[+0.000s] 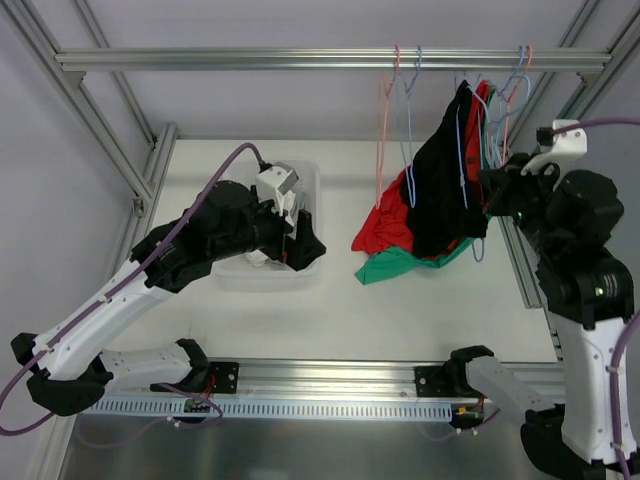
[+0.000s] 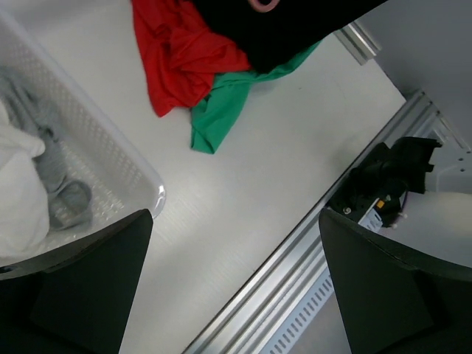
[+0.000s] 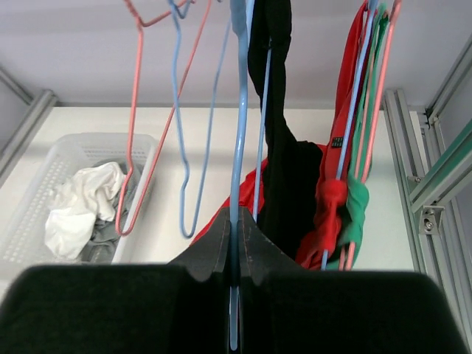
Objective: Remove the tank top from the hanger
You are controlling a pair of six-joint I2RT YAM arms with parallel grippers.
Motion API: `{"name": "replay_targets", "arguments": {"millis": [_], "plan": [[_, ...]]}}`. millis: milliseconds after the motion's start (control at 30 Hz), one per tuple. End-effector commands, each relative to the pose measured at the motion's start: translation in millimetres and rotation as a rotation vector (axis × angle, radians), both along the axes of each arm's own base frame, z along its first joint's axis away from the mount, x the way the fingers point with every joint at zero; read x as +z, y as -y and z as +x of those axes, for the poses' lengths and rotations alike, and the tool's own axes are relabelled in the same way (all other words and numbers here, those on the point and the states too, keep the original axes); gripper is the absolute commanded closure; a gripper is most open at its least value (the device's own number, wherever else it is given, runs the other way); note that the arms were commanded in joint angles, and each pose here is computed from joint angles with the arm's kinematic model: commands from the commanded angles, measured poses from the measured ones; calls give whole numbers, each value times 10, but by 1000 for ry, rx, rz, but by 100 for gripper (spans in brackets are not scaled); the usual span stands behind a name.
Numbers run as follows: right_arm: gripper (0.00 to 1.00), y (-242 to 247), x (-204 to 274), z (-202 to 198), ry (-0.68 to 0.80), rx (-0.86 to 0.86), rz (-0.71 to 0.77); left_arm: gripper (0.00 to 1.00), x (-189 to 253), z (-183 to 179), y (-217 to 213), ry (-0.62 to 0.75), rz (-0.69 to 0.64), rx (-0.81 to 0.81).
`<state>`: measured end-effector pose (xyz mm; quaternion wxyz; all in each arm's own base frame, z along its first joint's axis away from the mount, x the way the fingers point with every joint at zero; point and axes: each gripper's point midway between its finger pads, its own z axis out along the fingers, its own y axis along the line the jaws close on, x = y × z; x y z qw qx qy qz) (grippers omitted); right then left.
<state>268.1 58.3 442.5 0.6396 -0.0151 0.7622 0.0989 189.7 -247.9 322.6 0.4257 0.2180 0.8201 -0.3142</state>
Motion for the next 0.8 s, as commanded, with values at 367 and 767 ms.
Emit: {"name": "replay_targets", "arguments": {"millis": [367, 767], "plan": [[100, -111, -201, -1768, -46, 269, 76, 1, 1685, -103, 1331, 494, -274, -397], [100, -149, 80, -2495, 27, 390, 103, 8, 1797, -41, 2043, 570, -334, -590]]}}
